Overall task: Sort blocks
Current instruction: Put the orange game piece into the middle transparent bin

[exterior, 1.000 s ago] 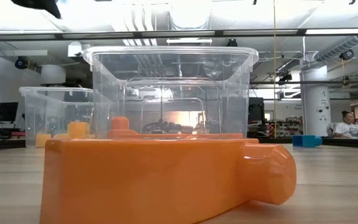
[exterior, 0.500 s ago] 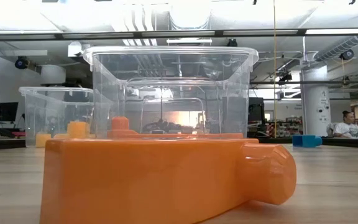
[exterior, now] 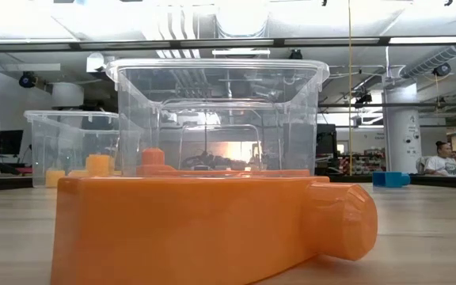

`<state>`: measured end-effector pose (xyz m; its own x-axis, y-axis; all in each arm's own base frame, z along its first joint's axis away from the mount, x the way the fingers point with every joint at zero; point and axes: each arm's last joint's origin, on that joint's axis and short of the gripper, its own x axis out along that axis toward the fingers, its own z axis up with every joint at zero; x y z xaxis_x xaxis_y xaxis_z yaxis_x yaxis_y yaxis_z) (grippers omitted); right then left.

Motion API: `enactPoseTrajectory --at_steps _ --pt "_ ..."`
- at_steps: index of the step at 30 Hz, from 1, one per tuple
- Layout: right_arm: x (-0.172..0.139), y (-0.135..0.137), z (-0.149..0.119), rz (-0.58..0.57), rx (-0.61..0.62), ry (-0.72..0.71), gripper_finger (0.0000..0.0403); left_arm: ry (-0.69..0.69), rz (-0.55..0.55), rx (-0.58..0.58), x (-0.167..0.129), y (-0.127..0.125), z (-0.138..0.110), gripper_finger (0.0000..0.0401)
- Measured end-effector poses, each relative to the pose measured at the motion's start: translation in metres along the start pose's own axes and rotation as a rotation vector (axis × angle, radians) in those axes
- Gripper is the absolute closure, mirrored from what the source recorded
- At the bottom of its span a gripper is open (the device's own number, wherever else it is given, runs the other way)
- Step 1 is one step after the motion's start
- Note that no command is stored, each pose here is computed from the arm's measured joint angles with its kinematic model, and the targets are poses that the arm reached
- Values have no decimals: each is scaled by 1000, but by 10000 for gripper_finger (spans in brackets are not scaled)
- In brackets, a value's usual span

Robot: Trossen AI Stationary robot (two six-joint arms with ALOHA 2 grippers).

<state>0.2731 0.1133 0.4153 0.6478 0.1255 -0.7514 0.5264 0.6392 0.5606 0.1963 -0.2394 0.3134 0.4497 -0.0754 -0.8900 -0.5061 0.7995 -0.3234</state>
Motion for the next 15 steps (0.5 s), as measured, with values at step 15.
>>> enactPoseTrajectory --at_steps 15 --pt "-7 -6 -38 -109 -183 185 375 -47 -81 -365 48 -44 11 248"
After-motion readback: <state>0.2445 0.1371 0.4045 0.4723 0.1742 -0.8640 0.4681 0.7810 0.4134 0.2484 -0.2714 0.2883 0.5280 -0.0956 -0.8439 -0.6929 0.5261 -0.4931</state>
